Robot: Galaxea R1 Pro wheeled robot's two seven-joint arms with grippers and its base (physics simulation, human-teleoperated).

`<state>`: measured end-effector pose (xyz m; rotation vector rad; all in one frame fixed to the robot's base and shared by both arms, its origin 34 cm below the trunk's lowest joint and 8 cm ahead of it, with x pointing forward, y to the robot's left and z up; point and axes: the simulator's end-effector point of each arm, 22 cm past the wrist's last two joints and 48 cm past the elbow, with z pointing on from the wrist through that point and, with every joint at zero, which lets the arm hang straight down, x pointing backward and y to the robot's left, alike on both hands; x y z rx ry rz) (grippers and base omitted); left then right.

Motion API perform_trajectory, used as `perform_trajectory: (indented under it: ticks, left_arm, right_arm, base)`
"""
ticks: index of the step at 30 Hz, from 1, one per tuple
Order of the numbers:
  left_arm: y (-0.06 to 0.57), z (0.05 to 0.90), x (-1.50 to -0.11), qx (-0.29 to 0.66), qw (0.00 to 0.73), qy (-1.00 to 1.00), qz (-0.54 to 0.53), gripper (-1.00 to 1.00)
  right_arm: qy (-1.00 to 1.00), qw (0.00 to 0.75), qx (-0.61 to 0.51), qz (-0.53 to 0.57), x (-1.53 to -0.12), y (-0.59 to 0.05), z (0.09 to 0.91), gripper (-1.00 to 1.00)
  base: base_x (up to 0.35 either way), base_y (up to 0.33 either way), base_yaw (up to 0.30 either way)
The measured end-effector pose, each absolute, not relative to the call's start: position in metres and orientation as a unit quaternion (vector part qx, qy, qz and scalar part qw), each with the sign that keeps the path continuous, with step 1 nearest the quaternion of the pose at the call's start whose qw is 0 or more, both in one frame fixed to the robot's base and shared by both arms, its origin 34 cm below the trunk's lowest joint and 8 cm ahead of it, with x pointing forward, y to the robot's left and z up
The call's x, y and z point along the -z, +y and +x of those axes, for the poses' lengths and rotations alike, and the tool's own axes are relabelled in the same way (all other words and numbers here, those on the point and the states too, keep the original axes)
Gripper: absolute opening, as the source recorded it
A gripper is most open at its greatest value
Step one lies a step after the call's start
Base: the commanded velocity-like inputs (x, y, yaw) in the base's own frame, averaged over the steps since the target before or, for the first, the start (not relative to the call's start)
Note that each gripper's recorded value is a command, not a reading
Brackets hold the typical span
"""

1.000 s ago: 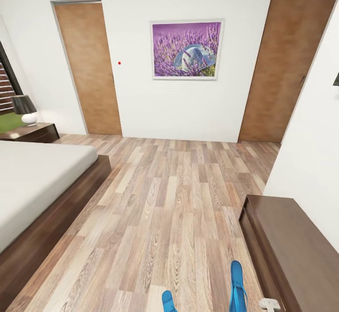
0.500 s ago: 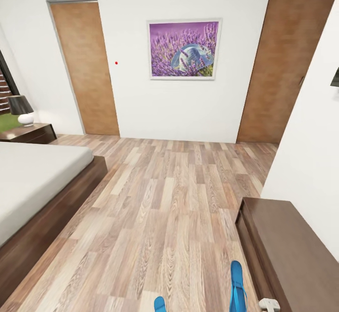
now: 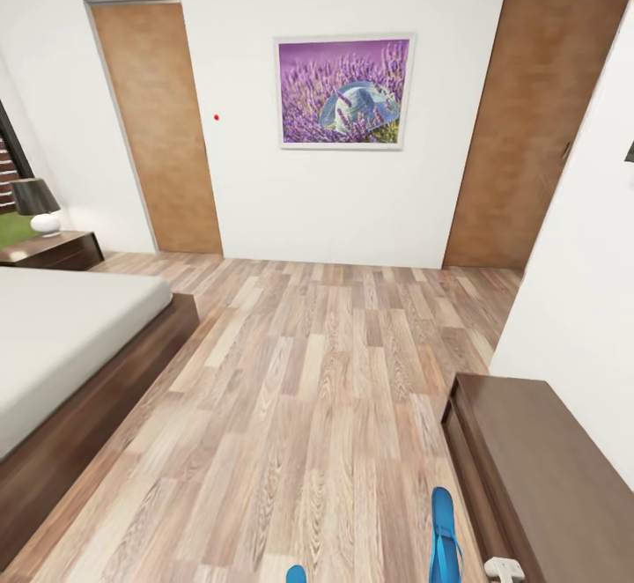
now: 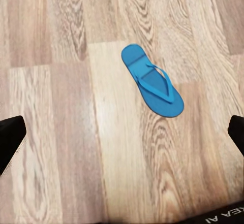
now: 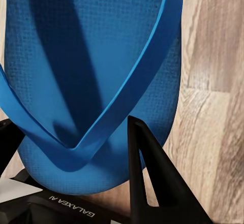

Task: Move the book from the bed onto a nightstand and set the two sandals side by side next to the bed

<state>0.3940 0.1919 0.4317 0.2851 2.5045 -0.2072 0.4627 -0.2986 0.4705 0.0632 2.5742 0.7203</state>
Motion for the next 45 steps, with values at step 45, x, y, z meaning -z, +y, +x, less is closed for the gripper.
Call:
perform_trajectory:
  ticks: [45]
  left_arm:
    - [0.1935, 0.3973, -0.4334, 0.078, 0.307, 0.943, 0.106, 1.0]
  right_arm:
    - [0.937, 0.232, -0.262, 0.023, -0.4702, -0.2986, 0.4628, -1.0]
  base:
    - [0.031, 0.0, 0.0]
